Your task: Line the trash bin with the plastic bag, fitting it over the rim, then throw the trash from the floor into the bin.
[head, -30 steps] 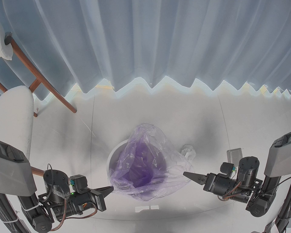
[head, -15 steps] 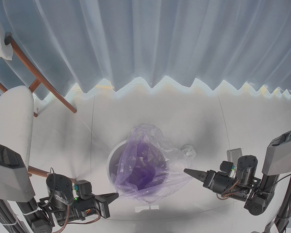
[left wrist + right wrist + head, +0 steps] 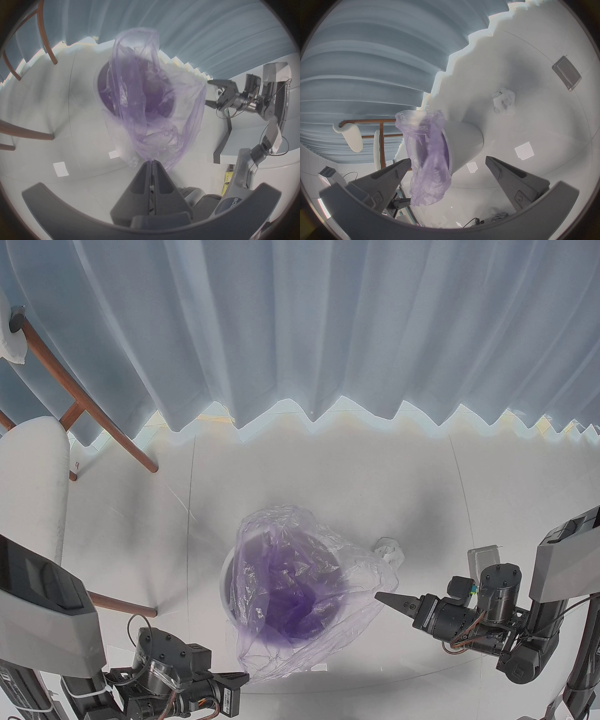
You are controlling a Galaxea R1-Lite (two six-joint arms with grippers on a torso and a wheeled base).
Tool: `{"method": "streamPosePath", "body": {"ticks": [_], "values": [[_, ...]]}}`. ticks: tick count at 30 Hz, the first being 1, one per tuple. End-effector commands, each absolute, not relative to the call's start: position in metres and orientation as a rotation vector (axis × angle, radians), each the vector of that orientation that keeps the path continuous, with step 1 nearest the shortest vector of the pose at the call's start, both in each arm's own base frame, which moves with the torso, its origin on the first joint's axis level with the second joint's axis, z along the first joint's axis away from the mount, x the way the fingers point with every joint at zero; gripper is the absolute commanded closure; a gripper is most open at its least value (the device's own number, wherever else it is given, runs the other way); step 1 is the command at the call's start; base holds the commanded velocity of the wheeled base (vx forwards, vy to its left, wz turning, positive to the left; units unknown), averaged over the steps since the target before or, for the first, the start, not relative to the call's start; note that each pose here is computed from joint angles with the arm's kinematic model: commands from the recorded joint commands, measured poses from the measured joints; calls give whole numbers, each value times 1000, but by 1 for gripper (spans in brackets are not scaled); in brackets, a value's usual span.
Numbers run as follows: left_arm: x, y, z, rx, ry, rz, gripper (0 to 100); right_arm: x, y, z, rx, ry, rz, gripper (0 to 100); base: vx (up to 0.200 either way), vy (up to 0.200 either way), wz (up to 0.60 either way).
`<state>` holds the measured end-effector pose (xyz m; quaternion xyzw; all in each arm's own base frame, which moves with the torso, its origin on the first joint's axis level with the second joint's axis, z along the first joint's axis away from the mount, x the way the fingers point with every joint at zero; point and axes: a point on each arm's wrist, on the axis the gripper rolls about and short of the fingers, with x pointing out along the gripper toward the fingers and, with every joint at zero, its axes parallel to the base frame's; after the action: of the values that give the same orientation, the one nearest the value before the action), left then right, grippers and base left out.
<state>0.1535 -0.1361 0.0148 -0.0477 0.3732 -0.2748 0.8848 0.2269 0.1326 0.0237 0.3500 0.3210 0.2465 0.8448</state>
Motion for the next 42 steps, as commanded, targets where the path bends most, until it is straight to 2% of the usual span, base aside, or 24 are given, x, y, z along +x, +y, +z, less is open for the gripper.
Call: {"method": "streamPosePath", "body": {"ticks": [1,19,20,24,30,37,40,42], "values": [[149,-136,-5,-51,873,-547,100,228,133,24,740,663,527,0,0,0,0],[147,-144,-8,-90,852,-534,100,231,133,32,744,626,536,0,0,0,0],[147,-145,-7,-89,846,-535,0,231,132,32,744,625,535,0,0,0,0],[147,-148,-3,-107,805,-551,0,231,132,31,743,625,532,0,0,0,0],[150,-154,27,-335,653,-550,0,234,128,29,748,625,514,0,0,0,0],[131,-157,68,-554,558,-642,0,234,128,29,748,625,514,0,0,0,0],[130,-158,69,-576,558,-640,0,234,128,30,749,623,515,0,0,0,0],[134,-158,65,-569,549,-582,0,235,129,31,750,616,518,0,0,0,0]]}}
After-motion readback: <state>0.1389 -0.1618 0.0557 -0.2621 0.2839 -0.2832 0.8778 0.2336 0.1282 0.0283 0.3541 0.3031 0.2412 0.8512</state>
